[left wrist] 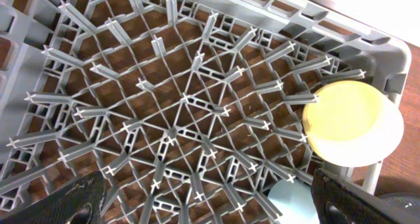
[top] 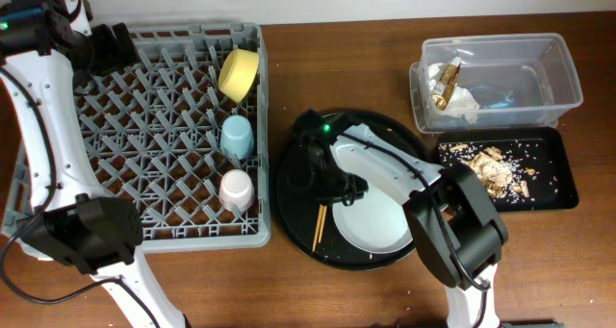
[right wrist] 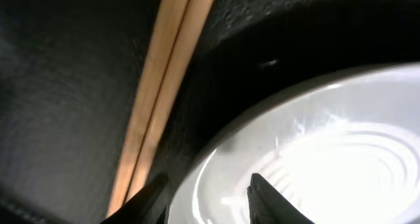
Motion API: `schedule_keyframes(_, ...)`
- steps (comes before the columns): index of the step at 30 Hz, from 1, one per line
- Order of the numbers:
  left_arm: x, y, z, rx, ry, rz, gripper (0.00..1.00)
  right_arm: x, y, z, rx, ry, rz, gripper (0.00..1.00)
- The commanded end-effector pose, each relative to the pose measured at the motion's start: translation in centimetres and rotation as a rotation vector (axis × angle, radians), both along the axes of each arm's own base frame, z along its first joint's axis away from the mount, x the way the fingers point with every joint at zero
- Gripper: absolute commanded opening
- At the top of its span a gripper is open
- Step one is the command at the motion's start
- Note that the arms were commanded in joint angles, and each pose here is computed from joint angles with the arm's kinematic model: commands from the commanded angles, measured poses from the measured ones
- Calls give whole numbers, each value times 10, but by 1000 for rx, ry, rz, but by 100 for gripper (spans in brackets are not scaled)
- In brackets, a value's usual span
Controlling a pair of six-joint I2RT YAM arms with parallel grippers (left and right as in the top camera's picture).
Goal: Sort waste into correct bins and load items into the dishwasher rack
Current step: 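Grasp the white plate edge with the right gripper, then lift the white plate and stand it upright in the rack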
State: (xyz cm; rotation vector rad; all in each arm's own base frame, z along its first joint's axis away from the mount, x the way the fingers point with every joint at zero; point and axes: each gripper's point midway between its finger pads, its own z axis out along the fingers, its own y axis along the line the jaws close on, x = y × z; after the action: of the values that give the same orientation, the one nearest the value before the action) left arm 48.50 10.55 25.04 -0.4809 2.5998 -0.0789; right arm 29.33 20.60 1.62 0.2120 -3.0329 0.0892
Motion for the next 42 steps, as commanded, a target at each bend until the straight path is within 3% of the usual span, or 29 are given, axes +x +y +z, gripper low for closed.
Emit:
schedule_keyframes(1,0,5,9,9,-24,11,99,-4,-11,-14,-41,-8,-13,40)
schedule_keyframes(3,0,5,9,9,-24,11,99,-7,-14,-19,-46,-3,-12,39)
schedule_keyframes(4,0,5,9,9,-24,11,99,-8,-15,-20,-50,-1,-12,33)
schedule_keyframes(5,0,5,9,9,-24,11,99,-8,-15,-20,-51,-1,-12,15)
schedule_keyframes(6,0,5,9,9,-24,11,99,-8,-15,-20,-51,-1,-12,6)
schedule_keyframes(7,0,5,9,9,-24,11,99,-7,-15,-20,-52,-2,-12,4)
schedule_keyframes(12,0,5,9,9,-24,11,99,-5,-14,-15,-50,-4,-4,4)
schedule_keyframes(15,0,5,9,9,-24,11,99,1,-9,15,-49,8,32,4)
schedule_keyframes(20,0,5,9,9,-24,11,99,39,12,135,43,-125,128,4)
schedule_keyframes(23,0,5,9,9,-24,11,99,84,26,228,216,-397,90,4)
schedule_keyframes(26,0,5,9,9,-24,11,99,127,66,291,515,-614,96,4)
schedule_keyframes(28,0,5,9,9,-24,11,99,148,100,317,749,-682,118,4)
schedule_keyframes(32,0,5,9,9,-24,11,99,160,164,366,1182,-783,352,4)
schedule_keyframes(35,0,5,9,9,-24,11,99,181,185,357,1312,-785,306,4)
schedule_keyframes(39,0,5,9,9,-24,11,99,173,212,339,1518,-721,518,4)
schedule_keyframes(42,0,5,9,9,-24,11,99,176,226,284,1574,-566,526,4)
